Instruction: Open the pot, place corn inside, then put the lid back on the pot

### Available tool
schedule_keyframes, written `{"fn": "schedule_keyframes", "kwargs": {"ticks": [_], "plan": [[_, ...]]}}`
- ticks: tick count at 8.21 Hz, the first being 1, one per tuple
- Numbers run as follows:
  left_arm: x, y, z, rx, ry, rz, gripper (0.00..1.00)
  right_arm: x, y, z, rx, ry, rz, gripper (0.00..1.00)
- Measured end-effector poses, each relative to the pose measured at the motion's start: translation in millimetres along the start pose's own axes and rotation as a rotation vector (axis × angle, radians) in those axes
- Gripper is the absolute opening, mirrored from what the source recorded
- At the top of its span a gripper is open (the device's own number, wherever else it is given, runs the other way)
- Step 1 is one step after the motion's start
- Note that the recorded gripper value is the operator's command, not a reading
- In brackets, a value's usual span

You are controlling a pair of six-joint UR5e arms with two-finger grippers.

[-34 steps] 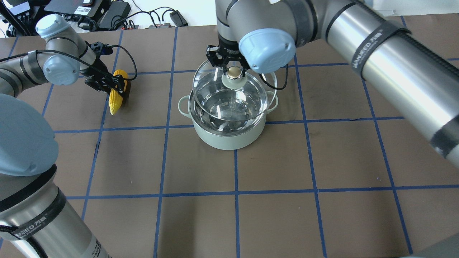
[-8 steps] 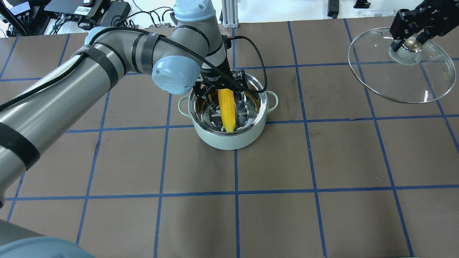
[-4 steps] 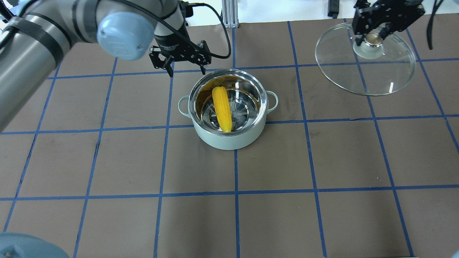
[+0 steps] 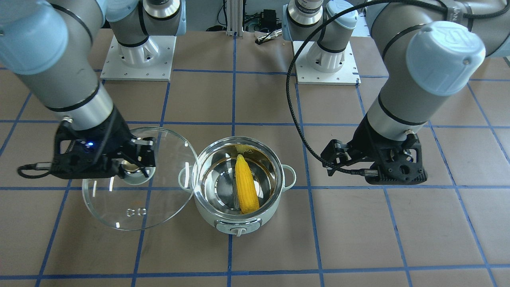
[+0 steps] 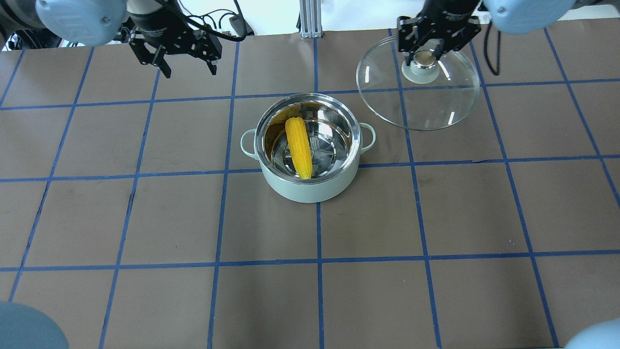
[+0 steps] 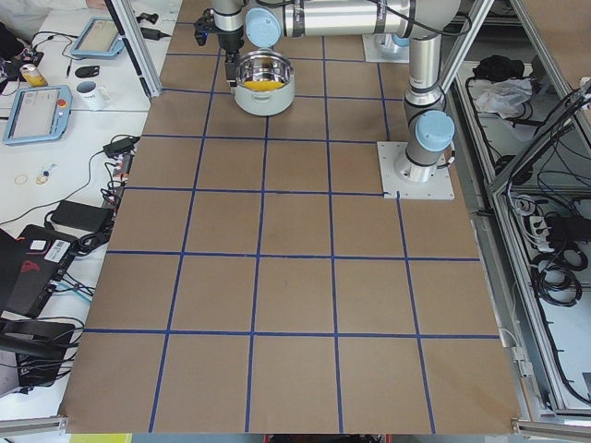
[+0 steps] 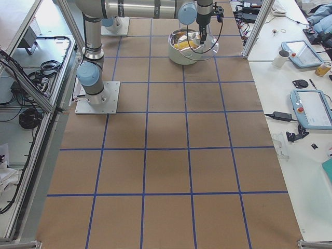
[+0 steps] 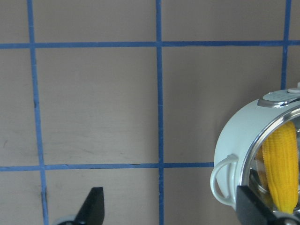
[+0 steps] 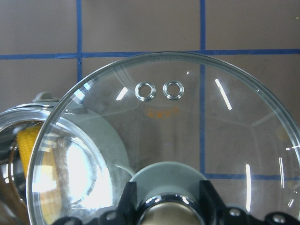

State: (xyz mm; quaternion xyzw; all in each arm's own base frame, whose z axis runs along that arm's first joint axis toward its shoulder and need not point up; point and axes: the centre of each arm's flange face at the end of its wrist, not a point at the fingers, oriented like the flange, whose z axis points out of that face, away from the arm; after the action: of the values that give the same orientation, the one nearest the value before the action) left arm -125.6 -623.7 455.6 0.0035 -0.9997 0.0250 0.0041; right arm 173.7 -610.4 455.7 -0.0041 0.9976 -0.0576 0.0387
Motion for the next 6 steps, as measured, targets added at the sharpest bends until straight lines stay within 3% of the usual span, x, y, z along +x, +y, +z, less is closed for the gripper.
{"fn": "schedule_keyframes", "kwargs": {"ticks": [4,6], "plan": [[-18,40,-71,0.08,-0.026,0.004,1.0,-134,24,52,-0.013,-0.076,0.011,0.07],[-15,54,-86,0.099,-0.026,0.005,1.0,-179,41,79,-0.034,-0.083,0.009,0.07]]}}
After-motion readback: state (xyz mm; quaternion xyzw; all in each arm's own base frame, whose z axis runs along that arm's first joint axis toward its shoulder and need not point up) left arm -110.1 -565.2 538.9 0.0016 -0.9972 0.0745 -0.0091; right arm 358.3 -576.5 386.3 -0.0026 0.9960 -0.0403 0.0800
